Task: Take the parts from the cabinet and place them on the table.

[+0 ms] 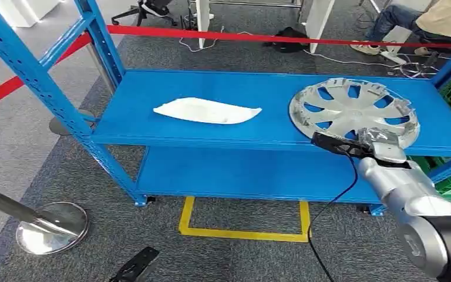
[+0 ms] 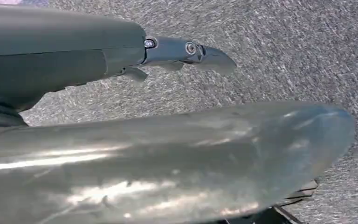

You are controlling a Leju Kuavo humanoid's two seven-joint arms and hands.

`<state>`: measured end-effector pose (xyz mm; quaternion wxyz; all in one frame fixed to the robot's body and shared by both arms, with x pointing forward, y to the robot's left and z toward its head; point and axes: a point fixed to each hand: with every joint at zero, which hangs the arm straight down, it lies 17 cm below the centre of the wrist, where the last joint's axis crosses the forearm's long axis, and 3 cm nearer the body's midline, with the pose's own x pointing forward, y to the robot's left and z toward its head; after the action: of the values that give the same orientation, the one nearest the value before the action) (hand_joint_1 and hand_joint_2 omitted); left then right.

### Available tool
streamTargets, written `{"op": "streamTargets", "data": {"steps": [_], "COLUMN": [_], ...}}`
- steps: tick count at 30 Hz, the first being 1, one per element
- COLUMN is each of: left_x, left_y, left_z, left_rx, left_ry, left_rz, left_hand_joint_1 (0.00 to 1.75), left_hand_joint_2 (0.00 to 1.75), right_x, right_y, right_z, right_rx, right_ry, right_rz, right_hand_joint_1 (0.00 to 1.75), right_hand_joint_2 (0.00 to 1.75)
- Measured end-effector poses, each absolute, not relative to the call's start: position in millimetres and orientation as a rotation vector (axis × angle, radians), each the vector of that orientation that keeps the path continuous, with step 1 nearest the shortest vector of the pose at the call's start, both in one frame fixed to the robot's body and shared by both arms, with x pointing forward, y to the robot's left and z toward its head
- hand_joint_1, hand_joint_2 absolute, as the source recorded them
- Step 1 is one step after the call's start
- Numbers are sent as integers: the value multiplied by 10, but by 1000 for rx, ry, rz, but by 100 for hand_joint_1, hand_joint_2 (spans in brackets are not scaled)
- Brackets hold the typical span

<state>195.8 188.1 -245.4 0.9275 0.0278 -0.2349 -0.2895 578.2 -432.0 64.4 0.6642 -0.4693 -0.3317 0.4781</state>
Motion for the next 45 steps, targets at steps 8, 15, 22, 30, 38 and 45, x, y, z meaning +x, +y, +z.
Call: {"op": "streamTargets", "data": {"steps": [8, 15, 22, 30, 38, 45], "left_x": [1959, 1959, 1969, 1968, 1972, 1928], "left_y": [1881, 1883, 1886, 1888, 1885, 1865], "left_z": [-2454, -2454, -2451, -2451, -2447, -2454], "left_rx": [57, 57, 59, 61, 59, 50], "left_ry": [-482, -482, -487, -488, -497, -506], "left_rz": [-593, -592, -587, -586, -576, -573], "left_hand_joint_1": [0, 0, 0, 0, 0, 0], "left_hand_joint_2": [0, 0, 0, 0, 0, 175], "right_x": [5786, 5826, 6091, 6255, 6380, 6416], "right_y": [-4309, -4248, -3904, -3703, -3292, -3022], "right_z": [645, 685, 1103, 1430, 1832, 2119], "right_rx": [-1061, -1071, -1119, -1142, -1160, -1171], "right_ry": [-756, -802, -1006, -1097, -1299, -1418], "right_rz": [1088, 1114, 1141, 1131, 1147, 1154], "right_hand_joint_1": [175, 175, 175, 175, 175, 175], "right_hand_joint_2": [175, 175, 175, 175, 175, 175]}}
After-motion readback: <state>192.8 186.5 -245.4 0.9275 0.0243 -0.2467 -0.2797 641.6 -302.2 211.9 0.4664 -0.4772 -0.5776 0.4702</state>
